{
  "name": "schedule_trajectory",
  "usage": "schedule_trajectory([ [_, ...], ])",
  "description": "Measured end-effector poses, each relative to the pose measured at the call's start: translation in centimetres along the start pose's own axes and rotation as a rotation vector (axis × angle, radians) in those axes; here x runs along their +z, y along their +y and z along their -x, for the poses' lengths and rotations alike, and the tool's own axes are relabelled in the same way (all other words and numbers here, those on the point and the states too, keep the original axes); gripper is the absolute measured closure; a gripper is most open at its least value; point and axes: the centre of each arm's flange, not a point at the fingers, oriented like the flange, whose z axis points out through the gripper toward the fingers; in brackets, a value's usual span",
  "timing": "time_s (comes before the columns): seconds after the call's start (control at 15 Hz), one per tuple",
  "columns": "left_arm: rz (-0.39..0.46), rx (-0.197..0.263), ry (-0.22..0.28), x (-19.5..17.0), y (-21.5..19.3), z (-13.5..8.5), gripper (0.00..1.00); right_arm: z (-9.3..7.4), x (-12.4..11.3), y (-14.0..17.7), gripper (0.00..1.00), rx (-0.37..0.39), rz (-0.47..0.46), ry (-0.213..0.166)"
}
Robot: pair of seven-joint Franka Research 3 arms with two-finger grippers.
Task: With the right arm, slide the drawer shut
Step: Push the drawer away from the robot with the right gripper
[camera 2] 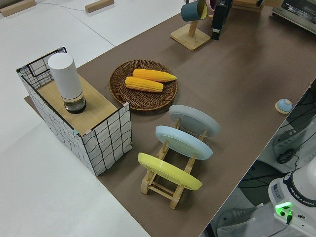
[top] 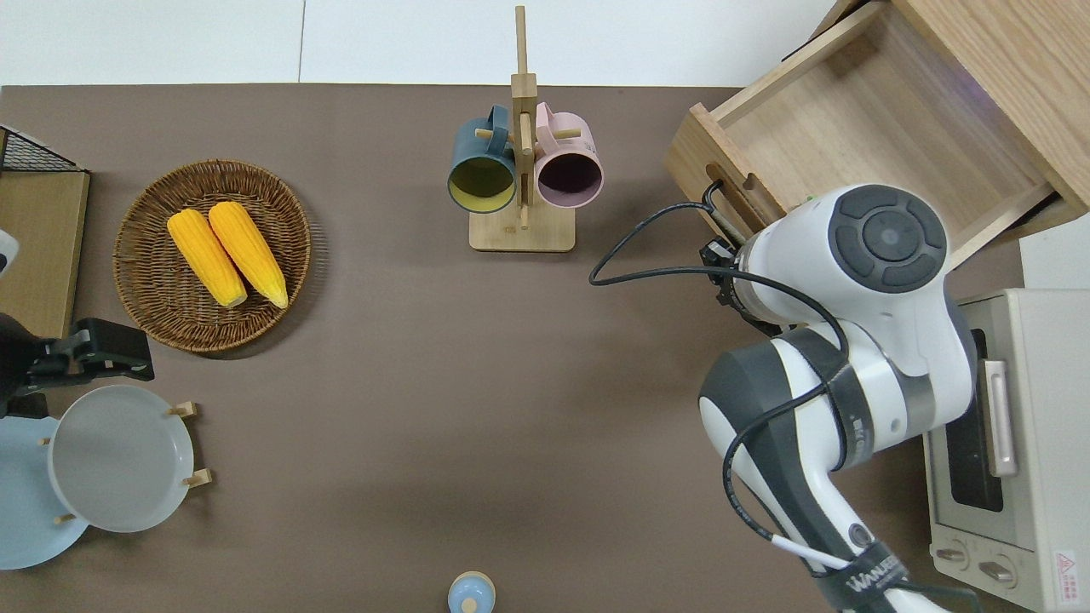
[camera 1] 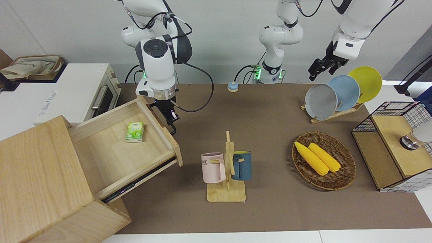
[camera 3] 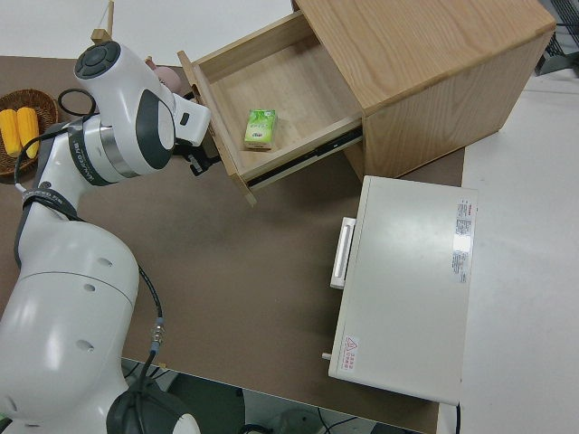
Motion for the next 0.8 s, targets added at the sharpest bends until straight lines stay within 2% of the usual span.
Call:
schedule_trajectory([
  [0.27,0.0,0.0,0.0,0.0,0.0,0.0,0.0,-2.8,-0.4,0.0,0.99,0.022,-0.002,0.041],
  [0.47,0.0,0.0,0.0,0.0,0.0,0.0,0.0,-5.6,-0.8,0.3,0.99,0.036,-0.012,0.056],
  [0.8,0.0,0.0,0.0,0.0,0.0,0.0,0.0,-10.2,-0.8,1.2,0.99,0.009,-0.016,0.07],
])
